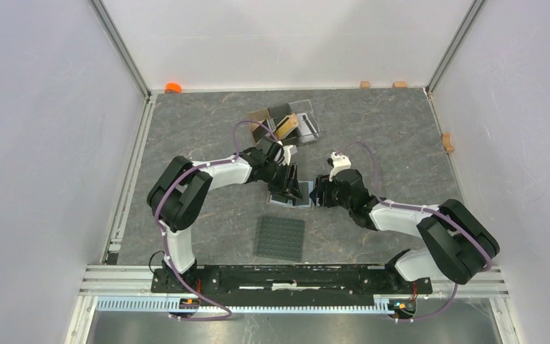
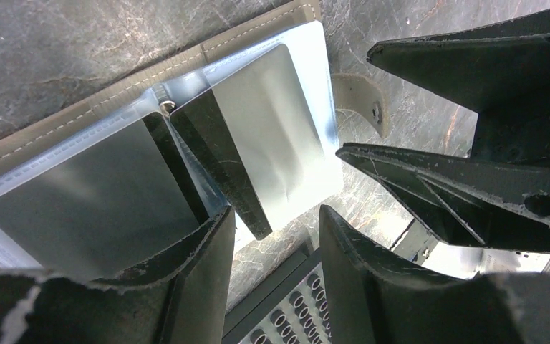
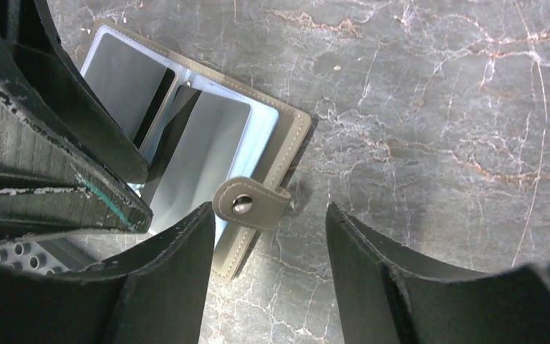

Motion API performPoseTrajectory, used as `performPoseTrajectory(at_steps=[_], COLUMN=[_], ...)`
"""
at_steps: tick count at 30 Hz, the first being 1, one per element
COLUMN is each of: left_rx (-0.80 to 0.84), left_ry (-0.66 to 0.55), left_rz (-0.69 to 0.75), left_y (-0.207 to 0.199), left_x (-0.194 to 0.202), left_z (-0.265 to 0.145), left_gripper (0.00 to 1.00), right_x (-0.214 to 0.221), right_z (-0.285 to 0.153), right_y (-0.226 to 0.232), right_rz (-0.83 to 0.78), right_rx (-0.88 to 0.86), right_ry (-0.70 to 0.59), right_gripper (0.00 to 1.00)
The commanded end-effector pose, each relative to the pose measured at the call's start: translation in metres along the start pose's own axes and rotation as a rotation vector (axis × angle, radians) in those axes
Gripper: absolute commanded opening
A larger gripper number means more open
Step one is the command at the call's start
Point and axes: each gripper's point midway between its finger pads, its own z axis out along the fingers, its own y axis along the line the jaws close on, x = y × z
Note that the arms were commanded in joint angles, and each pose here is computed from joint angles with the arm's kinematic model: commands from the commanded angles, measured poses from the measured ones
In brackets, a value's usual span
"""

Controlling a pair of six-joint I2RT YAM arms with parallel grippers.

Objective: Put the credit cards into the card holder
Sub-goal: Insert the credit card into the card holder.

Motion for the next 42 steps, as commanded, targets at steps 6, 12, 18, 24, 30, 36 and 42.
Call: performPoseTrajectory(at_steps=[6,12,18,24,30,36,42], left_rx=[0.023,-0.026,-0.084,-0.070,-0.050,-0.041,0.041], left_ry=[-0.111,-0.168,-0.156,-0.129,-0.083,-0.080,-0.108], left_rz=[0.093,0.072,0.024,-0.010,-0.054,-0.053,-0.035], left_y=[-0.022,-0.018,-0.004,0.000,0.005,0.005,-0.011], left_x=[-0.031,-0.042,-0.041,-0.034,-0.027,-0.027,-0.036], left_z=[-0.016,-0.021,-0.014,-0.003,0.011,0.015,0.016], left_gripper=[0.55,0.56,0.57,0.57,0.57,0.57,0.57], right_x=[-0.029,-0.022,-0.017,-0.018,-0.017,-0.016,-0.013], right_z=[0.013,0.012,0.013,0.013,0.014,0.015,0.017], right_y=[-0.002,-0.009,-0.010,-0.010,-0.009,-0.008,-0.007], right_rz=[-0.036,-0.036,-0.034,-0.033,-0.029,-0.029,-0.026], right_rx=[0.058,0.092,0.093,0.092,0.088,0.082,0.075], right_ry=[-0.059,-0.039,-0.026,-0.025,-0.023,-0.021,-0.012], right_gripper=[0.34,0.12,0.07,0.03,0.00,0.00,0.00])
